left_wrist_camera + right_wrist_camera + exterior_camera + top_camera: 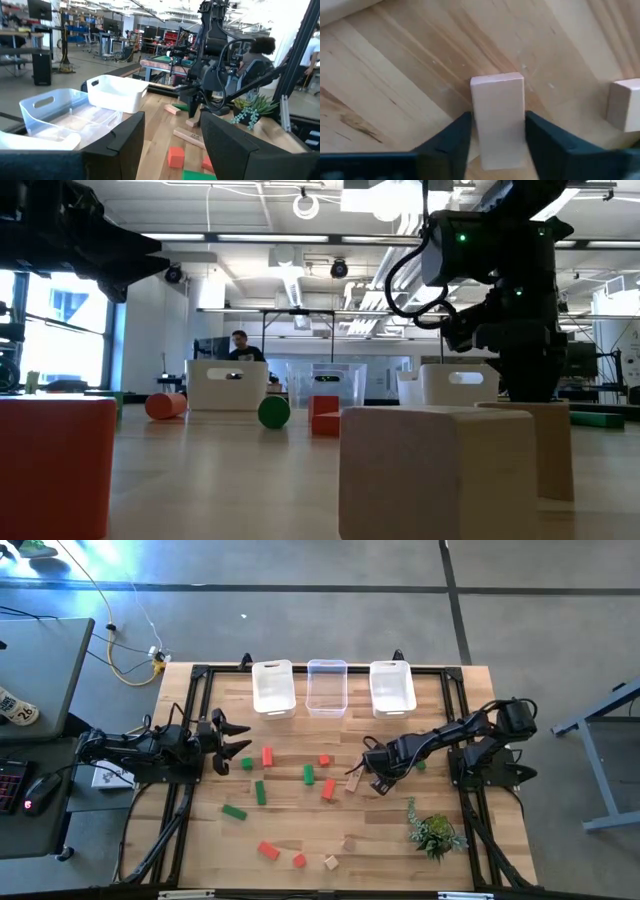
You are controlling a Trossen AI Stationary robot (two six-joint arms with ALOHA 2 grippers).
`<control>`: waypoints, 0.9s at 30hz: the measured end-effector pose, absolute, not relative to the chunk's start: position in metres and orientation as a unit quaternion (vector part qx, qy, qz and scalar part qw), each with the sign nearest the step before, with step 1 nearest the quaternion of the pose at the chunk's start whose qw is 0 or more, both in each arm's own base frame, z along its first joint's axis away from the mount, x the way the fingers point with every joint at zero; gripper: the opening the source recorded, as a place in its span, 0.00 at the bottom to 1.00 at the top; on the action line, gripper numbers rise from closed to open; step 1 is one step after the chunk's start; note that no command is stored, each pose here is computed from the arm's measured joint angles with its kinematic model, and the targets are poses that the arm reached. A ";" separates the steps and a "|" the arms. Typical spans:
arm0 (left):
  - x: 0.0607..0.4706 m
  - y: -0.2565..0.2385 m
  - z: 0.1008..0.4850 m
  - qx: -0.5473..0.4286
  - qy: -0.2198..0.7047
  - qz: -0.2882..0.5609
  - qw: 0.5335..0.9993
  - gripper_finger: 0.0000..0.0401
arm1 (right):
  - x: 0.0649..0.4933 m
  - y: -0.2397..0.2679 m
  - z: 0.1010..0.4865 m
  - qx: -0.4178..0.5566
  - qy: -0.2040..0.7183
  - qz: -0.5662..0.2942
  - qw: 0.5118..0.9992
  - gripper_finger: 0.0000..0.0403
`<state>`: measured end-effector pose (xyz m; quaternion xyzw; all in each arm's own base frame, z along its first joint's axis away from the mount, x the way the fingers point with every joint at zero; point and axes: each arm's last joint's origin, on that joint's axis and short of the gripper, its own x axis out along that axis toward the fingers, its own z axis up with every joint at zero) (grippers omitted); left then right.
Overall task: Sort & place blocks by color
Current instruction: Put the brown block into the right white bin
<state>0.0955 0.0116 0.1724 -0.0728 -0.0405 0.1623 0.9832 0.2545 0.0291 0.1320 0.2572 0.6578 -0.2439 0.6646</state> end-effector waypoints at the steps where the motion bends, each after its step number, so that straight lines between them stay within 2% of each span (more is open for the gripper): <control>1: 0.095 0.012 0.172 -0.081 -0.042 0.162 0.983 0.46 | 0.255 0.029 0.132 0.259 0.658 -0.243 0.664 0.32; 3: 0.096 0.012 0.172 -0.097 -0.044 0.161 0.981 0.46 | 0.255 0.029 0.132 0.259 0.658 -0.242 0.664 0.23; 10: 0.095 0.012 0.174 -0.111 -0.056 0.160 0.979 0.46 | 0.259 0.029 0.143 0.251 0.646 -0.244 0.678 0.23; 19: 0.088 0.011 0.203 -0.092 -0.093 0.157 0.979 0.46 | 0.294 0.016 0.210 0.181 0.553 -0.231 0.780 0.25; 24: 0.084 0.012 0.215 -0.073 -0.079 0.176 0.978 0.46 | 0.305 0.002 0.242 0.113 0.534 -0.235 0.804 0.25; 27: 0.084 0.013 0.222 -0.062 -0.064 0.193 0.977 0.46 | 0.306 -0.010 0.259 0.073 0.533 -0.263 0.801 0.25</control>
